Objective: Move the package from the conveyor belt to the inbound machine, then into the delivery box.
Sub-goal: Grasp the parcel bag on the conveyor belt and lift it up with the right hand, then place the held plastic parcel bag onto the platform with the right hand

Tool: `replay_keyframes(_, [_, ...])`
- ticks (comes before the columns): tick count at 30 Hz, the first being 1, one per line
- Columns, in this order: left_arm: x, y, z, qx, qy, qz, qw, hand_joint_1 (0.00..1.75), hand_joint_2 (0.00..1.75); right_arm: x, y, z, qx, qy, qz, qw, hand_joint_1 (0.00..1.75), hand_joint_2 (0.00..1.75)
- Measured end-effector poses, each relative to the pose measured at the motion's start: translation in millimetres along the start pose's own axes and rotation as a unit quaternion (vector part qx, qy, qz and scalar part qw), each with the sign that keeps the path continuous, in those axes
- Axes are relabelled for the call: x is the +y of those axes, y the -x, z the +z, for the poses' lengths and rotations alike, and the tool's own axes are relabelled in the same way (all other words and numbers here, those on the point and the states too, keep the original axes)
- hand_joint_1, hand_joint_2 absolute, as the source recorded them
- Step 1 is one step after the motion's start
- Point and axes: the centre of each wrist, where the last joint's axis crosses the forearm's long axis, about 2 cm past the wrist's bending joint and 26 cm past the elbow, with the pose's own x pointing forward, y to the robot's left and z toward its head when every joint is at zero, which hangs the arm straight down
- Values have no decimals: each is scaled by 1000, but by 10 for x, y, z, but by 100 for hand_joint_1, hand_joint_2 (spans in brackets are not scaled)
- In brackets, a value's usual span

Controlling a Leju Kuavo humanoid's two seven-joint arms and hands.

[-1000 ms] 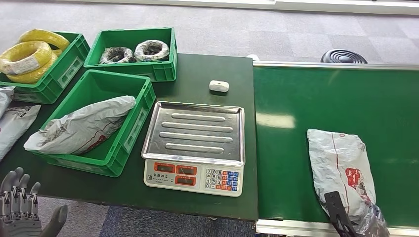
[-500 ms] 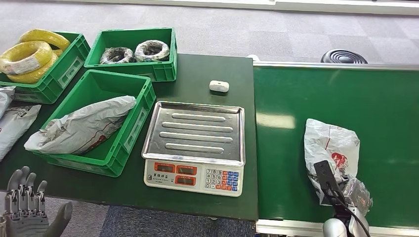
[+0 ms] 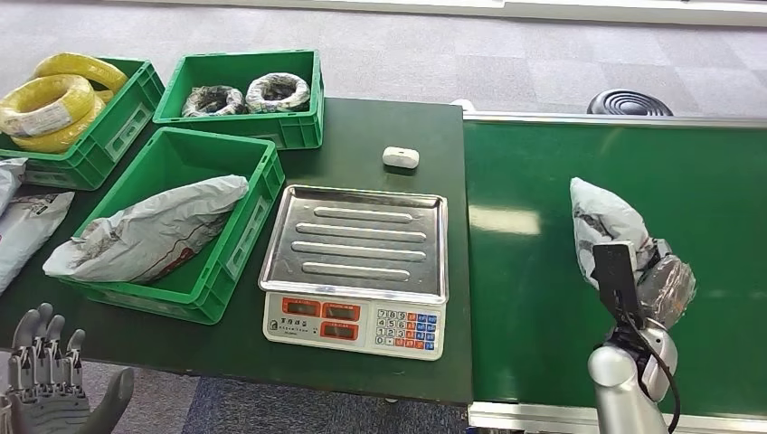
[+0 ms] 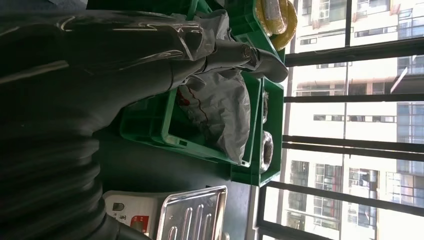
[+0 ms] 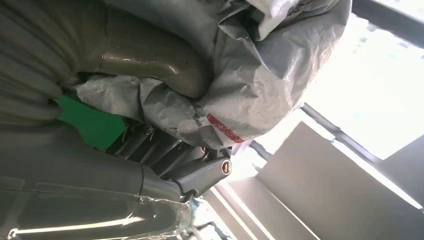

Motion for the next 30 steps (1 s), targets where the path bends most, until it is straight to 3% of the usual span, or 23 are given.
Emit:
replay_keyframes(5, [-59,31,-72,-17,16,4,1000,0,175,5,-769,-274,-162,67,-69,982,175,175])
replay_keyframes(10, [-98,68,-133,-25,27,9,999,0,175,118,-1397,-343,-242,59,-113,962,175,175])
replay_keyframes(18, [-147,121,-260,-42,49,17,998,0,175,456,-2236,-198,-364,-76,-92,924,175,175])
replay_keyframes(21, [-157,135,-271,-42,53,18,998,0,175,541,-2420,-126,-381,-90,-97,915,175,175])
replay_keyframes(26, [-159,143,-284,-43,58,18,997,0,175,604,-2522,-80,-390,-114,-97,908,175,175])
replay_keyframes(30, [-157,150,-302,-45,68,20,996,0,175,771,-2631,11,-383,-240,-34,891,175,175])
